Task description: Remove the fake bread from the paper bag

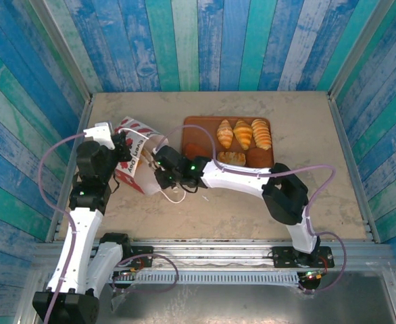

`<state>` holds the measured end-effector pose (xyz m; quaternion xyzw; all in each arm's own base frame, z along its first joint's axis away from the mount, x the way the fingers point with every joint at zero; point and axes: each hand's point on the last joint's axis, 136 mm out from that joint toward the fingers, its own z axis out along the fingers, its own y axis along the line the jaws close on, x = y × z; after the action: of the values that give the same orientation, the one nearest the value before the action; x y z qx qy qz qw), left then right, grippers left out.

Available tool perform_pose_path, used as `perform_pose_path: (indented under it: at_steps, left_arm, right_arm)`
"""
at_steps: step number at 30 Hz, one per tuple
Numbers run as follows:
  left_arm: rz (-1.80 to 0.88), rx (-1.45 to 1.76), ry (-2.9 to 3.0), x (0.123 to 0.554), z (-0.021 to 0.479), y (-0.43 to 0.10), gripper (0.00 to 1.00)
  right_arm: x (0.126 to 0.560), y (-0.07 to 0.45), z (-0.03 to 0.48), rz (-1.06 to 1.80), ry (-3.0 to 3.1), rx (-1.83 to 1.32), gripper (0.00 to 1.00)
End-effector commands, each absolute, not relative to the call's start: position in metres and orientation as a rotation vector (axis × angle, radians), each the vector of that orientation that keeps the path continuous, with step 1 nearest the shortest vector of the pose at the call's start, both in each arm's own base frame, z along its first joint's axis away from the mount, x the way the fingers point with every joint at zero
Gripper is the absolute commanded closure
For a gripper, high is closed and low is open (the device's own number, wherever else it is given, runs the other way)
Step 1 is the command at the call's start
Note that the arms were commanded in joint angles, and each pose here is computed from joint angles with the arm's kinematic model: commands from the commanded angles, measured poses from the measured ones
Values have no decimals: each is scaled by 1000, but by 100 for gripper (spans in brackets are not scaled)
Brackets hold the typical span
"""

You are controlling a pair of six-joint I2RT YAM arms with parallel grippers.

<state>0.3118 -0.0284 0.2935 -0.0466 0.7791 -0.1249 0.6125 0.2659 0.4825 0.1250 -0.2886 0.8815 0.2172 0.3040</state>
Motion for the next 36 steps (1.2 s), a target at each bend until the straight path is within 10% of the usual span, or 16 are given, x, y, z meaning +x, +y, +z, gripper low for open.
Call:
perform_pose_path:
  at_steps: [1,36]
  left_arm:
    - [-274,-115,1752,313,312,-25,100]
    - [-236,-91,1764,313,317,-23,100]
  right_arm:
    - [272,464,150,419,2230,-788,71]
    - [193,420,130,277,1902,-1517,66]
